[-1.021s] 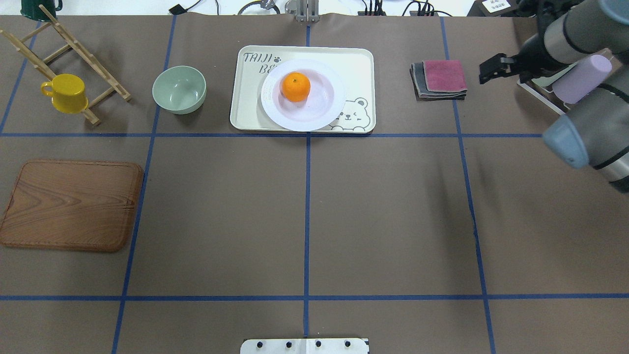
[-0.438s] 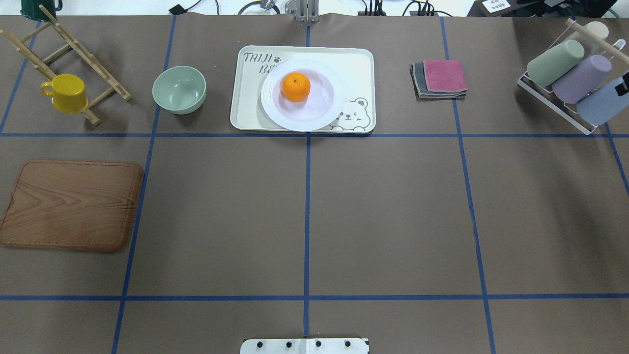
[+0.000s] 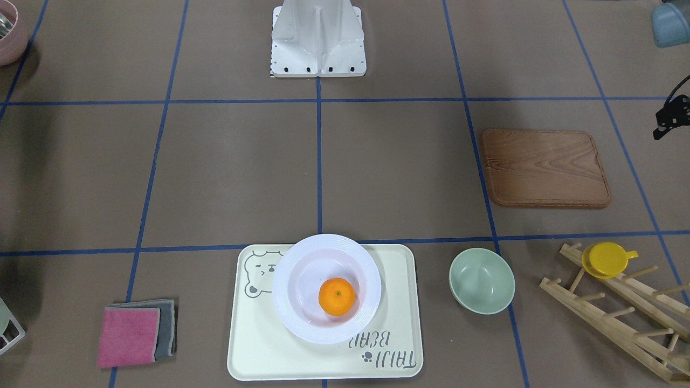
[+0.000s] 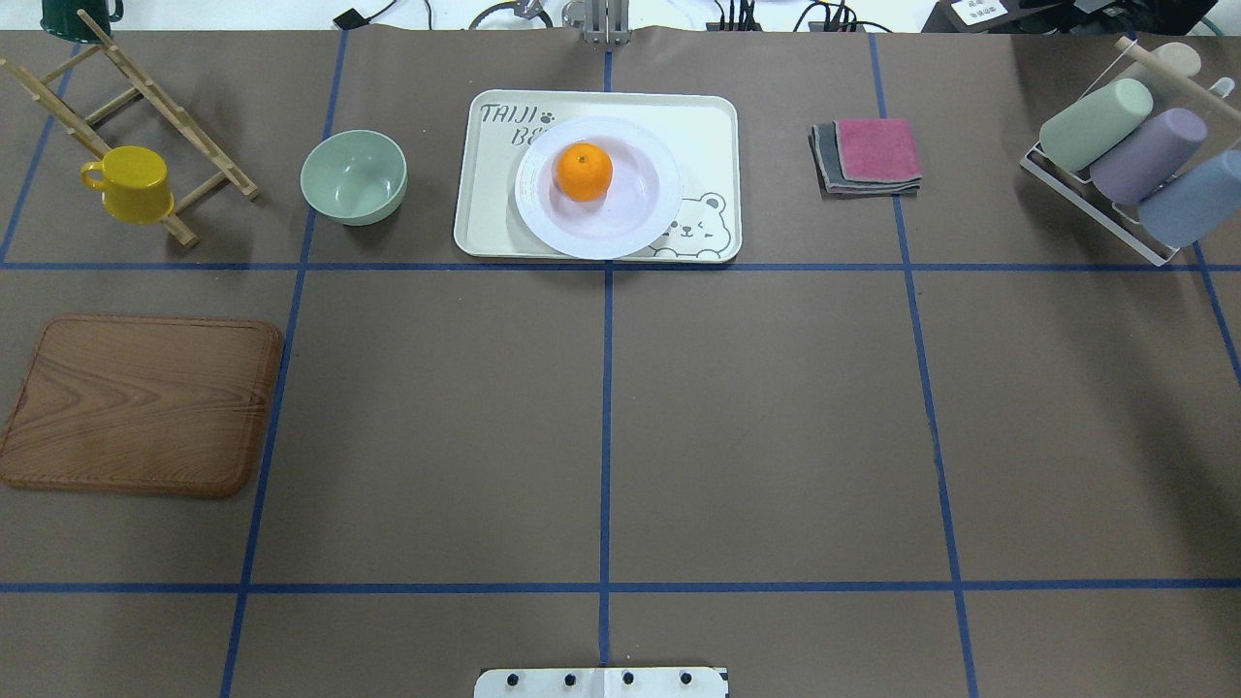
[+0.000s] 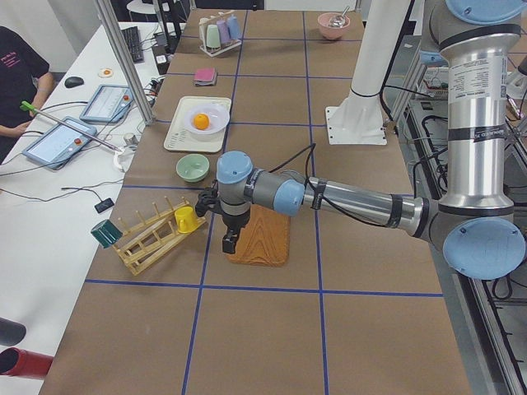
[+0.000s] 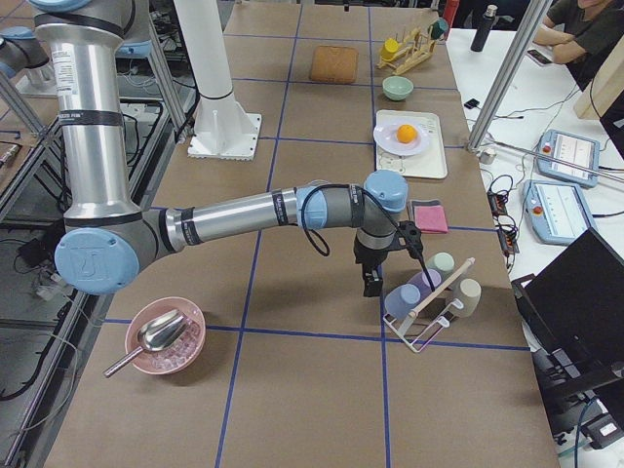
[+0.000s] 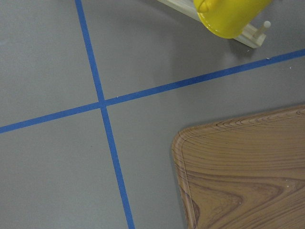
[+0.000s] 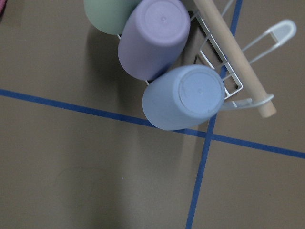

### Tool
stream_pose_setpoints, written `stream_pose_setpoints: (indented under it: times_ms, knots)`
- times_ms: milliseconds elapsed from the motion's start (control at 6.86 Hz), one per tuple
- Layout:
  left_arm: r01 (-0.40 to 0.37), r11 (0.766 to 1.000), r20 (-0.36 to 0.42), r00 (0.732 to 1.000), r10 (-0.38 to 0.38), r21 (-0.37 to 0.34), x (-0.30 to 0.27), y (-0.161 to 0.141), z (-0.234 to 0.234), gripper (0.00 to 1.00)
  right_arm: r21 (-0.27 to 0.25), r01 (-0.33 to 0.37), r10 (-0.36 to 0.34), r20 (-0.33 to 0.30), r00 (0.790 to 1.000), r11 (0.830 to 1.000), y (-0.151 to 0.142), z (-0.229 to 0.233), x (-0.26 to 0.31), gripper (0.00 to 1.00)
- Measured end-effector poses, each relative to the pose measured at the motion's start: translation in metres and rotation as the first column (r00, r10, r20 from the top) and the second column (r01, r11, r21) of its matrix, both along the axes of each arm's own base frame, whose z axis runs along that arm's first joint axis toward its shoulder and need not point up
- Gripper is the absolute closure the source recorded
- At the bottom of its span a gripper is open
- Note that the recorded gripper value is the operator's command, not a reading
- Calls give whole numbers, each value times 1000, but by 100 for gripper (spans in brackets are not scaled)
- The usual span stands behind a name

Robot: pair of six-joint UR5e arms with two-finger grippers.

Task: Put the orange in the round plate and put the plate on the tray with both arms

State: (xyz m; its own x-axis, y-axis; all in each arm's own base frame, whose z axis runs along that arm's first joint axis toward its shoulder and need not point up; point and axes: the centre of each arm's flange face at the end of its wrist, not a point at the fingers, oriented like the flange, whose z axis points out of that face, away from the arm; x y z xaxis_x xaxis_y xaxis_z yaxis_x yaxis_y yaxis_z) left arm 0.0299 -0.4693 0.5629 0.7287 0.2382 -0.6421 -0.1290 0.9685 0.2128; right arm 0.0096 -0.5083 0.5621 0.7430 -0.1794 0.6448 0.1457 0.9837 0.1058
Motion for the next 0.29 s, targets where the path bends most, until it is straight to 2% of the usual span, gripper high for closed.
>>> stream_pose_setpoints:
  times_ms: [292]
  knots:
    - [0, 1000, 0, 1000, 0, 0, 0, 0, 0, 2, -6, 0, 0, 5, 1000, 1000, 10, -1, 1, 0]
